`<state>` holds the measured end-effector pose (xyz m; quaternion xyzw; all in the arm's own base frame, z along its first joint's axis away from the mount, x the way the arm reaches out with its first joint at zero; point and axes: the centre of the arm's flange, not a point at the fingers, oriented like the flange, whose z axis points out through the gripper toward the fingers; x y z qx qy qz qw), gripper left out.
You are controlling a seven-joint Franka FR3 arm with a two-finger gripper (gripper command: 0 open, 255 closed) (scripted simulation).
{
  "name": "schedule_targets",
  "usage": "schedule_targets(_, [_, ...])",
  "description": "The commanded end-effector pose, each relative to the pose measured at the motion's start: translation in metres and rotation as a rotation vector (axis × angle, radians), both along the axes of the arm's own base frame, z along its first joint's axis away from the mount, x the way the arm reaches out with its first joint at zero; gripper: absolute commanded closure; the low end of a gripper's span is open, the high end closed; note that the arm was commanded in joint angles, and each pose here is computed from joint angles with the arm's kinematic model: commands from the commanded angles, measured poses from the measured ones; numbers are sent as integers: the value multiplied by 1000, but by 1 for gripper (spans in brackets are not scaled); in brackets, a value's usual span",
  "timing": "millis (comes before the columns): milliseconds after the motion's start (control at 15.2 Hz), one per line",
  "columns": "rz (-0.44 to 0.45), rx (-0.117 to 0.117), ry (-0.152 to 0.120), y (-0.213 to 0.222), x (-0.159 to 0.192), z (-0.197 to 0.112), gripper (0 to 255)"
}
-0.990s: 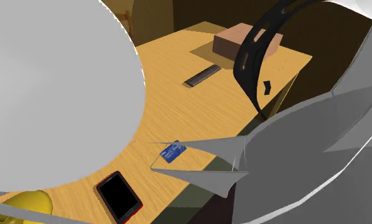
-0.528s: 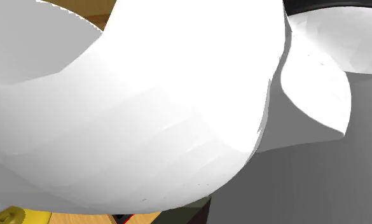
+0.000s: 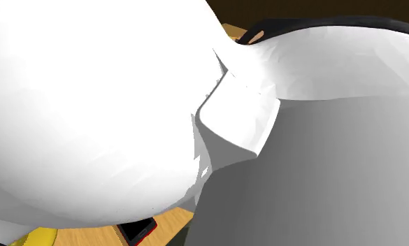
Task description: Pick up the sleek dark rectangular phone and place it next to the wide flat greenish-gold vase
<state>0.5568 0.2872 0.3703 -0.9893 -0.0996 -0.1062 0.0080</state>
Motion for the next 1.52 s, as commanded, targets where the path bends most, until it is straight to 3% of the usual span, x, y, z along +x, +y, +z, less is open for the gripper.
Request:
schedule_targets(0, [0,0,-1,0,1,-11,255])
schedule_targets(198, [0,0,-1,0,1,-30,255])
schedule_targets(726, [0,0,-1,0,1,-30,255])
schedule_targets(792, [0,0,-1,0,1,-30,0])
schedule_targets(1122, [0,0,-1,0,1,-30,0])
schedule_targets(1386, [0,0,-1,-2,-10,19,0])
schedule_targets(1452, [0,0,-1,-2,-10,19,0])
